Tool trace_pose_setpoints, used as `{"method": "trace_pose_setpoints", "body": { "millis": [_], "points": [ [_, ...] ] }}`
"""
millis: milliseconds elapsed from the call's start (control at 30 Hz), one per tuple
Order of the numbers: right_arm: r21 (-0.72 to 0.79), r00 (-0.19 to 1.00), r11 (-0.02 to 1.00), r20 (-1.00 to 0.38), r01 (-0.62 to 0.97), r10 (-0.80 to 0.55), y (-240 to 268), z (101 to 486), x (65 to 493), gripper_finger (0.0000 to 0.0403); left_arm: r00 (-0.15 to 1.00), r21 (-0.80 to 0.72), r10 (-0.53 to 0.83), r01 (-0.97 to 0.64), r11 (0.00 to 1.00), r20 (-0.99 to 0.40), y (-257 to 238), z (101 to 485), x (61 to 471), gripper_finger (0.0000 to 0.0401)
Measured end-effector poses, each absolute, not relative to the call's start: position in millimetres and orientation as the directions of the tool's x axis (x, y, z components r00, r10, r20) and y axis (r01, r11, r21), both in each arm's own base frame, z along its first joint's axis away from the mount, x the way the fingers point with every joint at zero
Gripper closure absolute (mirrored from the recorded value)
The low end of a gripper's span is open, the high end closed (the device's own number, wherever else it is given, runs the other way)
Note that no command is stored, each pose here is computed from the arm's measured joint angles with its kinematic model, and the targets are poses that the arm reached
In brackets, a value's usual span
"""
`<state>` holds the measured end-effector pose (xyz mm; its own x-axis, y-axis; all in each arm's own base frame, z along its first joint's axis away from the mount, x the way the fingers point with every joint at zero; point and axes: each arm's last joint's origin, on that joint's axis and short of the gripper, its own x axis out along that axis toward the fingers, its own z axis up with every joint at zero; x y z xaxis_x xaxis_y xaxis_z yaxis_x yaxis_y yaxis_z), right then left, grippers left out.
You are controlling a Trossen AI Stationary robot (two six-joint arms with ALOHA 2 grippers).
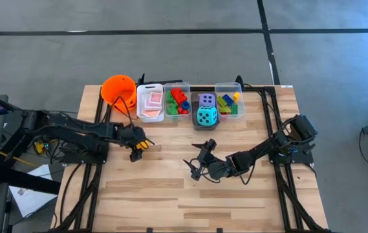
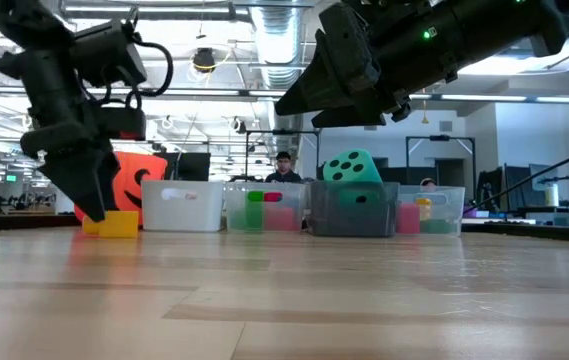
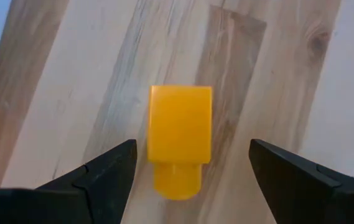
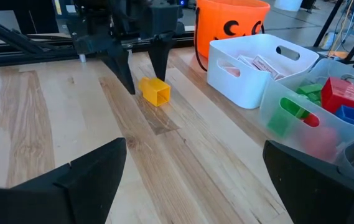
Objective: Pick & Place Toys
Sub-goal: Put the large yellow game piece into the left transparent bin
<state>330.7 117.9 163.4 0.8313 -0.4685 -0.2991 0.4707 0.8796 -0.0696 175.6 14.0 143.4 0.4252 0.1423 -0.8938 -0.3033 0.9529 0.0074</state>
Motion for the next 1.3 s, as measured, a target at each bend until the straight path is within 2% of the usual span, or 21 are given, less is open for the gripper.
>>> {"method": "trace_pose_setpoints", "body": {
  "millis": [200, 300, 467, 633, 667, 800, 900, 1067, 1167, 1300],
  "points": [
    [-0.063, 0.831, 0.879, -0.299, 0.473, -0.468, 118, 163, 331, 0.003, 0.437, 0.054, 0.203, -0.328, 0.943, -0.876, 16, 135, 172, 0.0103],
    [-0.063, 0.831, 0.879, -0.299, 0.473, -0.469, 118, 163, 331, 0.003, 0.441, 0.053, 0.203, -0.328, 0.943, -0.874, 15, 132, 171, 0.0119],
    [-0.063, 0.831, 0.879, -0.299, 0.473, -0.469, 118, 163, 331, 0.003, 0.441, 0.053, 0.203, -0.329, 0.943, -0.874, 15, 126, 167, 0.0183],
    [-0.063, 0.831, 0.879, -0.299, 0.473, -0.469, 118, 163, 331, 0.003, 0.483, 0.04, 0.206, -0.331, 0.943, -0.851, 15, 121, 167, 0.0272],
    [-0.063, 0.831, 0.879, -0.299, 0.473, -0.468, 118, 163, 331, 0.003, 0.491, 0.038, 0.206, -0.331, 0.943, -0.846, 15, 121, 167, 0.0283],
    [-0.063, 0.831, 0.879, -0.299, 0.473, -0.469, 118, 163, 331, 0.003, 0.563, 0.014, 0.211, -0.333, 0.943, -0.799, 16, 125, 174, 0.0282],
    [-0.063, 0.831, 0.879, -0.299, 0.473, -0.468, 118, 163, 331, 0.003, 0.673, -0.013, 0.237, -0.344, 0.939, -0.7, 17, 135, 185, 0.0282],
    [-0.062, 0.831, 0.879, -0.299, 0.474, -0.469, 118, 163, 331, 0.003, 0.85, 0.021, 0.362, -0.384, 0.923, -0.382, 23, 165, 205, 0.0282],
    [-0.055, 0.832, 0.878, -0.294, 0.476, -0.47, 117, 164, 331, 0.003, 0.874, 0.027, 0.42, -0.427, 0.904, -0.243, 34, 181, 210, 0.0282],
    [-0.049, 0.829, 0.872, -0.29, 0.487, -0.479, 113, 165, 333, 0.003, 0.839, 0.015, 0.5, -0.509, 0.861, -0.213, 61, 199, 223, 0.0282]
  ]
}}
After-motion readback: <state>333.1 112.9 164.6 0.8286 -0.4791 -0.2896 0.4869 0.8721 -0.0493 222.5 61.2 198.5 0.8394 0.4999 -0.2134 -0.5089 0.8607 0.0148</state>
